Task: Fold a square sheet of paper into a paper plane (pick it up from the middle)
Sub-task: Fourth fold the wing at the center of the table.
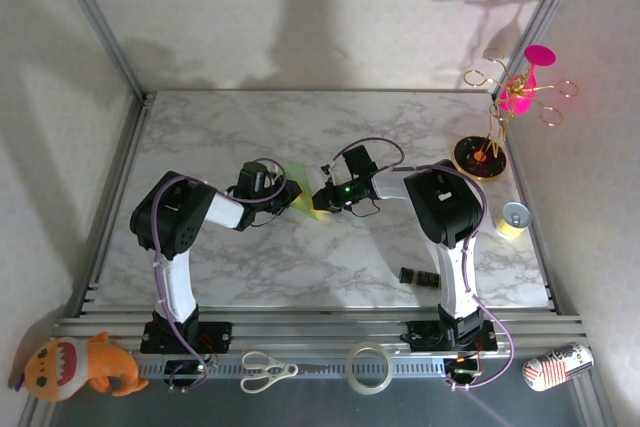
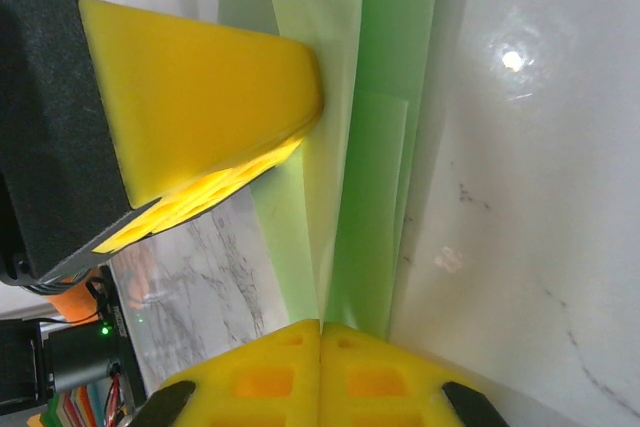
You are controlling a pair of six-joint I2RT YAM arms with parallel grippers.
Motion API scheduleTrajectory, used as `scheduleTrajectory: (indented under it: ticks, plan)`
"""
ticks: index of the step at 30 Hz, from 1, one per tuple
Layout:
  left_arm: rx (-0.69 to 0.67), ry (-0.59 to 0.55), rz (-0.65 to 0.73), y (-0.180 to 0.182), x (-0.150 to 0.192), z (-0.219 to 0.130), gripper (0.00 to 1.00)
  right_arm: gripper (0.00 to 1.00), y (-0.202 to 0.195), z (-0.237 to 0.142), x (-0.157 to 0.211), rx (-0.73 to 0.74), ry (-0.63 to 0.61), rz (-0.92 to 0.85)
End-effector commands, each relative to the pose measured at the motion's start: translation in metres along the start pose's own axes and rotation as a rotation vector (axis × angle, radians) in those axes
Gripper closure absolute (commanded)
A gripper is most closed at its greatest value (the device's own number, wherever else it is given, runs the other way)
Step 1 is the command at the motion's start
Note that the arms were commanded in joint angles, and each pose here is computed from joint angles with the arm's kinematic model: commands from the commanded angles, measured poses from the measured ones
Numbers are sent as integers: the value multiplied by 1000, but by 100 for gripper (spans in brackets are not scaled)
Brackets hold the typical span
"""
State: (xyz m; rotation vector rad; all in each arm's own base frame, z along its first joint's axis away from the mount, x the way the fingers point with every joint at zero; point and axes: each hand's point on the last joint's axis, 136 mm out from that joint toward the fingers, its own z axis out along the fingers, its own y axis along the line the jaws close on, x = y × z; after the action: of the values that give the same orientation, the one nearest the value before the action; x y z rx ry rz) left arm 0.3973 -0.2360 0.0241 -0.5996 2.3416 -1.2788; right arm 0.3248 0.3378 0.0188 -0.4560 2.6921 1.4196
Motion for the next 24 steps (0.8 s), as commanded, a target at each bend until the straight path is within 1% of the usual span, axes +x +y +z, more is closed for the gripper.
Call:
scheduleTrajectory:
  ticks: [1,5,11,14,17,21,24]
  plan:
    - [-115,-23,-32,29,-2,1,91,92,-88,1,30,289,42,147]
    - [-139,-14,-41,35,-1,2,91,89,-77,0,25,247,25,139]
    - [-194,-5,-49,48,2,0,91,83,-43,-11,8,163,-30,97]
    - [-217,-1,-55,53,2,0,91,78,-27,-21,1,148,-57,79]
    - [-226,5,-61,57,4,0,91,74,-19,-32,-2,161,-84,76]
    - [-233,12,-69,59,6,1,91,74,-4,-46,-9,168,-134,31]
    - [-233,15,-72,59,6,1,91,76,12,-45,-13,142,-141,-33]
